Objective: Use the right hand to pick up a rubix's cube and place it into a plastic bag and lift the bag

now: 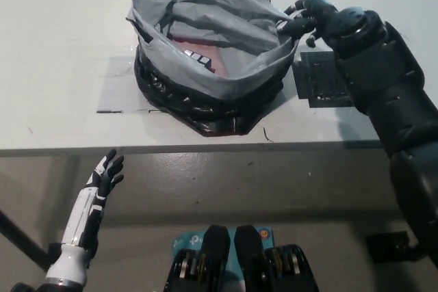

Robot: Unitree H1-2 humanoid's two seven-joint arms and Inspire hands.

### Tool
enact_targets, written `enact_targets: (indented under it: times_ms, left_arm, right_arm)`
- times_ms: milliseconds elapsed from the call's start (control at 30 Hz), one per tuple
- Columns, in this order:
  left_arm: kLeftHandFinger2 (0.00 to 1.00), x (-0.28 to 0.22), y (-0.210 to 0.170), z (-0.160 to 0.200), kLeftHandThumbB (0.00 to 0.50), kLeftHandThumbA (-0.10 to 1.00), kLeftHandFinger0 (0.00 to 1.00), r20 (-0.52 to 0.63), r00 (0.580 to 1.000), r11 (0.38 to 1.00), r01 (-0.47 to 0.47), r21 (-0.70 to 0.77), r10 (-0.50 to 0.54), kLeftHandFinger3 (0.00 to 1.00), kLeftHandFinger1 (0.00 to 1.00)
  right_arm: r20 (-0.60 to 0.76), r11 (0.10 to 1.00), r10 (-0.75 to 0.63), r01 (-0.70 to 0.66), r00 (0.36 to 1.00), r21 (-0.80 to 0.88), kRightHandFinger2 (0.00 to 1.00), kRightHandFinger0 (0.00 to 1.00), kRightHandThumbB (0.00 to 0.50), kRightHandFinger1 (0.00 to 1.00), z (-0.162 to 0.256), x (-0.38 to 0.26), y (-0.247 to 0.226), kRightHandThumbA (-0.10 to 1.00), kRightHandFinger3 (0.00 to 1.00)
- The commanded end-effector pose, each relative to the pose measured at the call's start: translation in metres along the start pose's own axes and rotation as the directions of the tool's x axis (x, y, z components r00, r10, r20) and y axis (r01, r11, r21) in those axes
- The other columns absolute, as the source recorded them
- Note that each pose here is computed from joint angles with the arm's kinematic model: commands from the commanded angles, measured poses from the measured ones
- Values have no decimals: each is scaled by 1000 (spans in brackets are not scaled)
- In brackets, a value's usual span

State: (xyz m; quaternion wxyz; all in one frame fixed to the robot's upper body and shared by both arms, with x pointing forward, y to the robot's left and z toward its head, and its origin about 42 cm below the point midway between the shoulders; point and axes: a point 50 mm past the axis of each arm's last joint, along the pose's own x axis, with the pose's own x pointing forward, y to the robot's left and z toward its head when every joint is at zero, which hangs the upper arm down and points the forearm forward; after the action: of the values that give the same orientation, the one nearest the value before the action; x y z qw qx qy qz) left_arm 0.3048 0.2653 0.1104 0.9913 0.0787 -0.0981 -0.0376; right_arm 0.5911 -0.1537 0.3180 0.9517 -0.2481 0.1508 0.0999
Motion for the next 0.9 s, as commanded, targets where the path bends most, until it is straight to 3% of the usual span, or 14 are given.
enact_targets:
  times_ms: [0,33,67,100,200,233,333,367,467,533,700,767,800,867]
  left_arm:
    - [1000,5,6,9,191,964,978,48,999,1000,9,18,-10,1000,1000]
    - [1000,5,6,9,192,961,979,50,999,1000,10,17,-11,1000,1000]
    - [1000,5,6,10,192,961,979,51,999,1000,10,18,-11,1000,1000]
    - [1000,6,6,9,206,956,980,49,999,1000,11,13,-12,1000,1000]
    - [1000,6,6,9,209,947,976,48,999,1000,8,3,-8,1000,1000]
    - [1000,6,6,9,210,945,961,48,999,1000,8,3,-8,1000,1000]
    - [1000,7,6,9,204,955,944,51,999,1000,11,10,-11,1000,1000]
    - [1000,7,7,9,205,956,942,49,999,1000,11,10,-11,1000,1000]
    - [1000,5,7,9,200,961,926,48,999,1000,8,10,-9,1000,1000]
    - [1000,5,7,9,181,956,906,51,999,1000,5,9,-5,1000,1000]
    - [1000,4,7,8,183,965,916,51,999,1000,6,13,-6,1000,1000]
    - [1000,4,7,8,196,971,917,50,999,1000,9,11,-9,1000,1000]
    - [1000,5,7,8,196,972,914,50,999,1000,10,11,-10,1000,1000]
    - [1000,5,7,9,184,969,901,49,999,1000,14,7,-14,1000,1000]
  right_arm:
    - [99,917,104,-134,990,377,697,0,162,251,20,-3,-7,172,373]
    - [112,872,158,-192,981,451,663,0,139,245,15,-2,-4,260,530]
    - [120,861,174,-210,977,462,663,0,139,245,14,-1,-4,260,530]
    - [132,841,184,-226,974,492,633,0,135,216,12,-1,-1,336,589]
    - [151,793,192,-244,970,558,610,0,135,180,10,0,2,355,632]
    - [159,753,195,-252,968,608,542,0,127,116,11,0,2,318,581]
    - [206,642,202,-288,957,711,454,0,106,7,12,0,4,364,528]
    - [236,578,216,-319,947,751,402,0,113,0,13,-1,4,386,481]
    - [271,452,219,-343,937,823,329,0,143,0,25,-3,2,405,480]
    - [332,363,214,-391,919,846,326,0,132,0,41,-8,-1,418,521]
    - [445,289,188,-483,875,827,221,0,145,0,78,-20,-8,401,358]
    - [501,256,172,-530,848,809,232,0,137,0,94,-26,-12,398,336]
    - [506,242,162,-531,847,812,254,0,151,0,99,-27,-13,344,368]
    - [563,259,134,-577,816,775,260,0,99,0,121,-38,-17,390,308]
